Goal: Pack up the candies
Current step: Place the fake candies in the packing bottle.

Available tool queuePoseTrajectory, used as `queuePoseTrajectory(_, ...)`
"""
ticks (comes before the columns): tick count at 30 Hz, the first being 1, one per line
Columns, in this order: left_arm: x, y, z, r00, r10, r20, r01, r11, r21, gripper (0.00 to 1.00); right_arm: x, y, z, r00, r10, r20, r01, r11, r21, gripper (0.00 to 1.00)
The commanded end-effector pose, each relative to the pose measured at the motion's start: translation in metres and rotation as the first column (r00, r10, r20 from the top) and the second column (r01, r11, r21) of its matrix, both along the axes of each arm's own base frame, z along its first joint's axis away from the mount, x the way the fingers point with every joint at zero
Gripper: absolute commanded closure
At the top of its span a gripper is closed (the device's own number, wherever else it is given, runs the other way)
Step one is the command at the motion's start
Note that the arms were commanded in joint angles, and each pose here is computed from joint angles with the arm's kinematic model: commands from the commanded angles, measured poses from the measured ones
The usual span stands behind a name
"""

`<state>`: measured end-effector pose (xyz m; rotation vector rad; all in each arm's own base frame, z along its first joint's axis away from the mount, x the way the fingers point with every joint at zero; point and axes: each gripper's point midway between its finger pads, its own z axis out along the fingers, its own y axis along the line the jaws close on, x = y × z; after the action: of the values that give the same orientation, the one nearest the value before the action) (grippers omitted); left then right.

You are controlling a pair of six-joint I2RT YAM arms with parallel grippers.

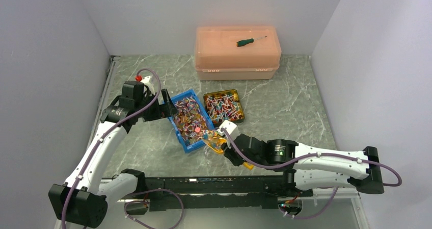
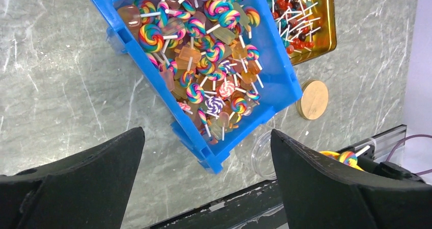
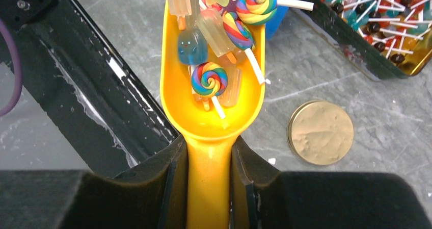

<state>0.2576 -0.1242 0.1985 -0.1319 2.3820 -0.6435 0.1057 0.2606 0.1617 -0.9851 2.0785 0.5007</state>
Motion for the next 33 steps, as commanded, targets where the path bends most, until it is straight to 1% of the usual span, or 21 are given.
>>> queuePoseTrajectory(1,0.000,0.001,0.005,0.998,-0.034,0.051,0.034,0.999,0.012,0.01,-0.009,-0.008,0.003,0.999,-0.010,-0.035,0.011,1.000,0.011,1.00)
queuePoseTrajectory(6,-0.003,0.005,-0.001,0.998,-0.037,0.044,0.035,0.999,0.034,0.01,-0.017,-0.016,-0.005,0.998,-0.030,-0.059,0.028,0.999,-0.032,1.00)
queuePoseTrajectory(10,-0.007,0.004,-0.005,0.997,-0.058,0.055,0.056,0.998,0.031,0.01,-0.023,-0.020,-0.010,0.996,-0.038,-0.083,0.035,0.999,-0.041,1.00)
queuePoseTrajectory(18,-0.011,0.010,-0.012,0.996,-0.067,0.061,0.063,0.995,0.072,0.01,-0.040,-0.028,-0.022,0.991,-0.043,-0.130,0.034,0.997,-0.071,1.00)
queuePoseTrajectory(21,-0.012,0.009,-0.015,0.995,-0.074,0.060,0.069,0.995,0.072,0.01,-0.042,-0.030,-0.023,0.989,-0.052,-0.138,0.040,0.995,-0.089,1.00)
queuePoseTrajectory(26,-0.014,0.011,-0.019,0.995,-0.083,0.063,0.078,0.994,0.083,0.01,-0.046,-0.034,-0.031,0.985,-0.072,-0.159,0.047,0.987,-0.155,1.00)
queuePoseTrajectory(33,-0.015,0.010,-0.018,0.992,-0.096,0.078,0.090,0.993,0.081,0.01,-0.047,-0.034,-0.032,0.982,-0.088,-0.169,0.057,0.981,-0.184,1.00)
